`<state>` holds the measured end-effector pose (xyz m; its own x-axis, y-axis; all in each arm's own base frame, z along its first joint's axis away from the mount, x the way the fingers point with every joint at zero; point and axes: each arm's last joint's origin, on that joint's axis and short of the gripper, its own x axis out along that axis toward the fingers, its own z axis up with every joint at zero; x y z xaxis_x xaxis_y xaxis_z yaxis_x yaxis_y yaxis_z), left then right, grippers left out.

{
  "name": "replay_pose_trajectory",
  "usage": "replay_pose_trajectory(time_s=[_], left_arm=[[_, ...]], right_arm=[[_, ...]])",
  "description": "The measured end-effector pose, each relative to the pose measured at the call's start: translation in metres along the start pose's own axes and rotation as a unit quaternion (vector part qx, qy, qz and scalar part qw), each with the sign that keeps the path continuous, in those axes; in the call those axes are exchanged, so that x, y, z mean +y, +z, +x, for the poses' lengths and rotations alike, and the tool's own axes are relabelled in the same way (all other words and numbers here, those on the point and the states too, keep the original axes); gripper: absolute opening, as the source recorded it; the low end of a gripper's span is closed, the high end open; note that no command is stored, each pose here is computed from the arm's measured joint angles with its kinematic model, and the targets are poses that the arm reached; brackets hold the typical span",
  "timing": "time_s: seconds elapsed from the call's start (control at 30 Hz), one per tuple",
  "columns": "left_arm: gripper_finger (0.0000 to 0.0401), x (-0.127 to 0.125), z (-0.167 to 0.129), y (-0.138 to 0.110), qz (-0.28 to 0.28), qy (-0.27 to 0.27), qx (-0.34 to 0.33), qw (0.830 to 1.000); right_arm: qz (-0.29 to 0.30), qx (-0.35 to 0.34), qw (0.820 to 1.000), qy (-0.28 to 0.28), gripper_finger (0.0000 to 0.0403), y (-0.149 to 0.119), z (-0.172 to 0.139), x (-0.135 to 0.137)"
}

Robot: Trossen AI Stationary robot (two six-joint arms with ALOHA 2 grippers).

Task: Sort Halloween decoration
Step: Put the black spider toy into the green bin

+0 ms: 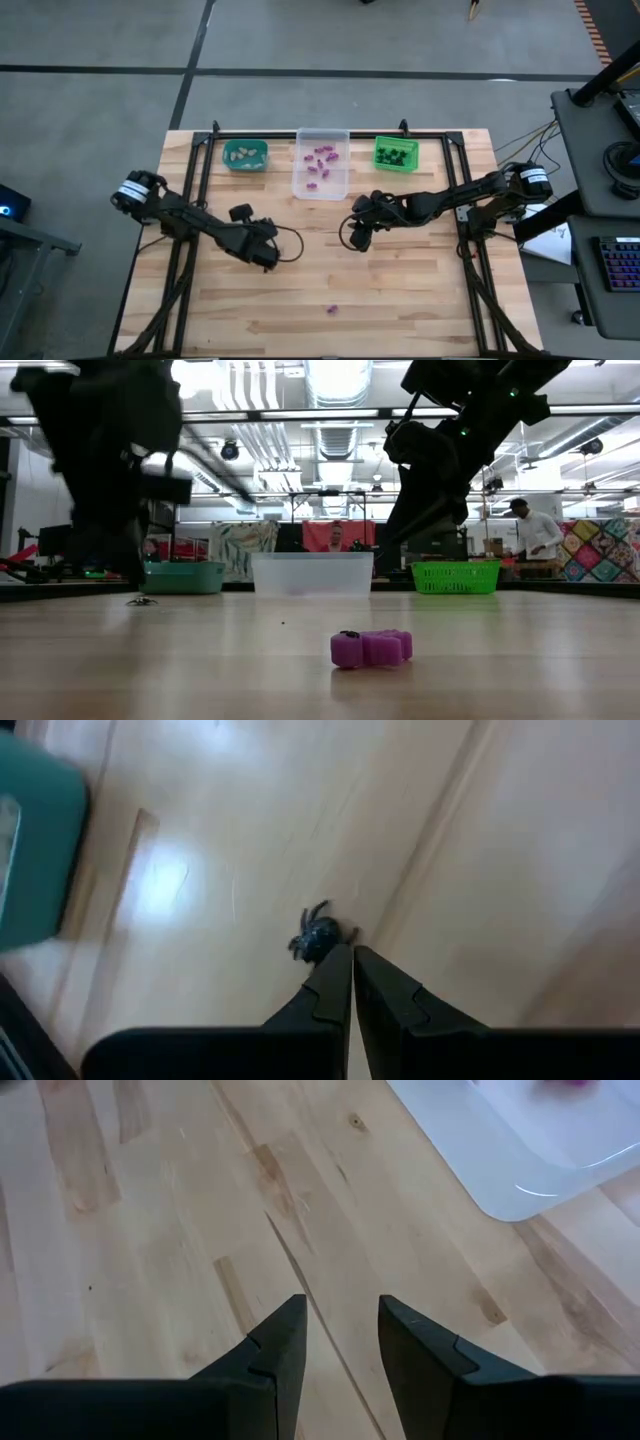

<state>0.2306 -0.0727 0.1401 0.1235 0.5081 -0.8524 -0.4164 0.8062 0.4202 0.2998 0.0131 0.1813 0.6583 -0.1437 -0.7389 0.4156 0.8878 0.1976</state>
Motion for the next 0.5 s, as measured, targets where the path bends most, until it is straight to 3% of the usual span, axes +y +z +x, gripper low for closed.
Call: replay_pose_trajectory(time_s=[0.2,0.5], left_arm=[[0.0,-0.008,0.014,-0.018,0.067,-0.053,-0.097,0.992],[0.0,0.02,0.003,-0.033,-0.012,-0.1,-0.154,0.983]], right_arm=[[-0.003,0.001,1.0,0.002,0.0116,-0.001,0.0,0.002],[-0.007,0.0,1.0,0.007,0.0116,-0.003,-0.001,0.005]])
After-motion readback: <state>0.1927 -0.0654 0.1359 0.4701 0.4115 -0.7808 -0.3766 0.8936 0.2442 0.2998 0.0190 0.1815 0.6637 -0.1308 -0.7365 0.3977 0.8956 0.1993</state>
